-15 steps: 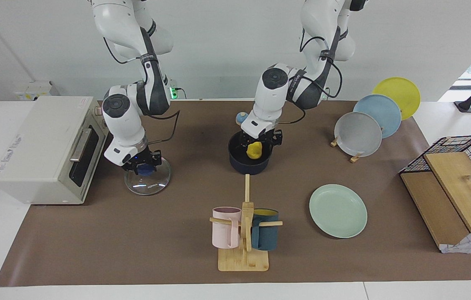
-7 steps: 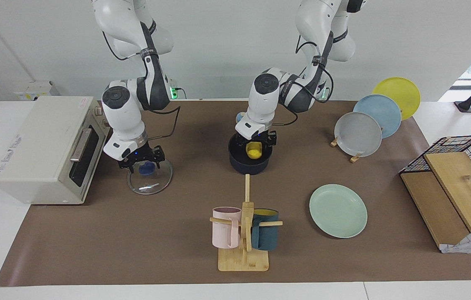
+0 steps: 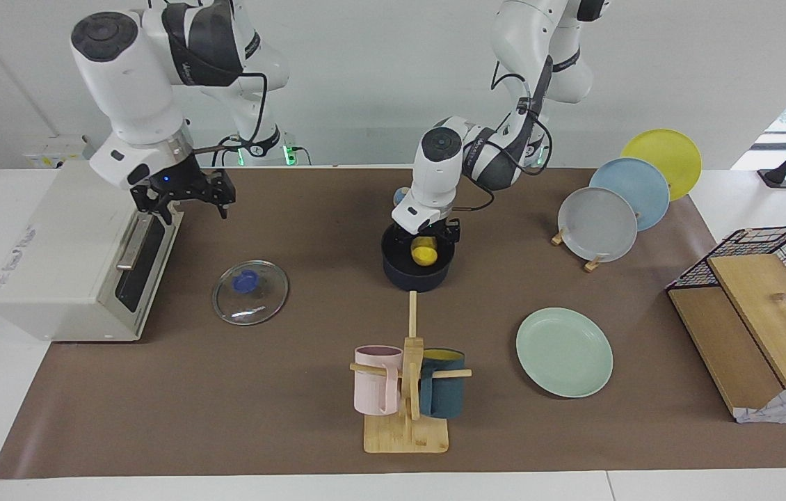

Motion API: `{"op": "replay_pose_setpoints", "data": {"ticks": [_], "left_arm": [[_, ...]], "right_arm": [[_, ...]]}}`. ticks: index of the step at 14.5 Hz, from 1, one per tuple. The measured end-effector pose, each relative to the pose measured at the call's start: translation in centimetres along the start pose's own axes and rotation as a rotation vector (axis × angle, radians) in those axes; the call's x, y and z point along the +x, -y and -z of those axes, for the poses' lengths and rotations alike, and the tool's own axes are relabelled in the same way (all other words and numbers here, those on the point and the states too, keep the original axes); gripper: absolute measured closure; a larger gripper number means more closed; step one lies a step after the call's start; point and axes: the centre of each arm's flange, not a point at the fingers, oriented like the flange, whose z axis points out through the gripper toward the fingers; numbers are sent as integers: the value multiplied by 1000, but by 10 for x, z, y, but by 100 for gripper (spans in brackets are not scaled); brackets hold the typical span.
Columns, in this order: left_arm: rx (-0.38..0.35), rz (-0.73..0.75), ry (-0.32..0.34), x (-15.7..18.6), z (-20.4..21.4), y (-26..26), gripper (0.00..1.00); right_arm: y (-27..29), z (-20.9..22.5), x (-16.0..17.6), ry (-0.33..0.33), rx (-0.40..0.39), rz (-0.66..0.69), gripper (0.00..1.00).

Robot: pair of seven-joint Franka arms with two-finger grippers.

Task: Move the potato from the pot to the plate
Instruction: 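Set the lid down with the right gripper while the left gripper reaches the pot, then grasp the yellow potato inside the saucepan with the left gripper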

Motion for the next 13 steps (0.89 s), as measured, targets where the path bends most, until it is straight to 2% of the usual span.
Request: {"op": "replay_pose_setpoints", "data": {"ticks": [4, 5, 7, 13], "left_arm": [[6, 0, 10, -5, -11, -4, 4], [3, 2, 3, -4, -8, -4, 11], [1, 5, -1, -3, -6, -3, 37], [0, 31, -7, 4, -1, 3, 39]], "right_arm": [[-21, -4, -13, 69, 7, -39, 0], [-22, -4, -13, 69, 6, -41, 0], [-29, -4, -13, 67, 7, -53, 0], [-37, -3, -14, 63, 7, -67, 0]]}}
